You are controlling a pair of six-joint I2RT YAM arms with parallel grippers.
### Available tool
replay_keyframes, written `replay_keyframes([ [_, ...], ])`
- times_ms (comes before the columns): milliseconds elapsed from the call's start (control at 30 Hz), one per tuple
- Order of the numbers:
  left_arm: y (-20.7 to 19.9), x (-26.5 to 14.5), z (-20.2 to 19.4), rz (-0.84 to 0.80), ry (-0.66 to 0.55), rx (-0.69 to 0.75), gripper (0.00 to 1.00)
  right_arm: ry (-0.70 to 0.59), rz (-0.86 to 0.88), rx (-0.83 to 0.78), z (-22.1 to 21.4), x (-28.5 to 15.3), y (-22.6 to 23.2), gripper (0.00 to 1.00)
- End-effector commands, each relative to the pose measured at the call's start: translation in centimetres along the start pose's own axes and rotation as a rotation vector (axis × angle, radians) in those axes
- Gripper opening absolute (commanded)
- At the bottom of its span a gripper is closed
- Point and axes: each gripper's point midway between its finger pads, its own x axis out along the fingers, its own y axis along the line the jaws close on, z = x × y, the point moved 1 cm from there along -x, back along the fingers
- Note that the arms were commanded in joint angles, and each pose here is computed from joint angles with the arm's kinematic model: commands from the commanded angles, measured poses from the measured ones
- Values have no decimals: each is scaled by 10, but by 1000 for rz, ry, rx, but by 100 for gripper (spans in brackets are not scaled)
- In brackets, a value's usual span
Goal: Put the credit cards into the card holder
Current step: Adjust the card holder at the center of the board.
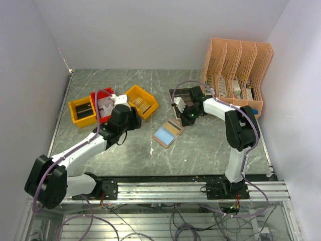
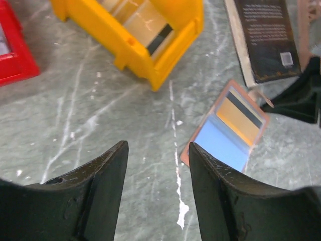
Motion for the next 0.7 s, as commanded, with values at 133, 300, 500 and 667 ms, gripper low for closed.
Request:
replay_keyframes([
  [133,50,-8,44,193,-68,-5,71,2,179,-96,5,4,42,0],
  [300,83,1,54,299,-3,24,76,-14,223,-147,14,4,57,0],
  [500,124,13,65,396,102,6,76,-37,184,-151,26,-7,55,1],
  [667,145,26,76,402,164,-34,70,-100,125,-145,39,-28,45,16],
])
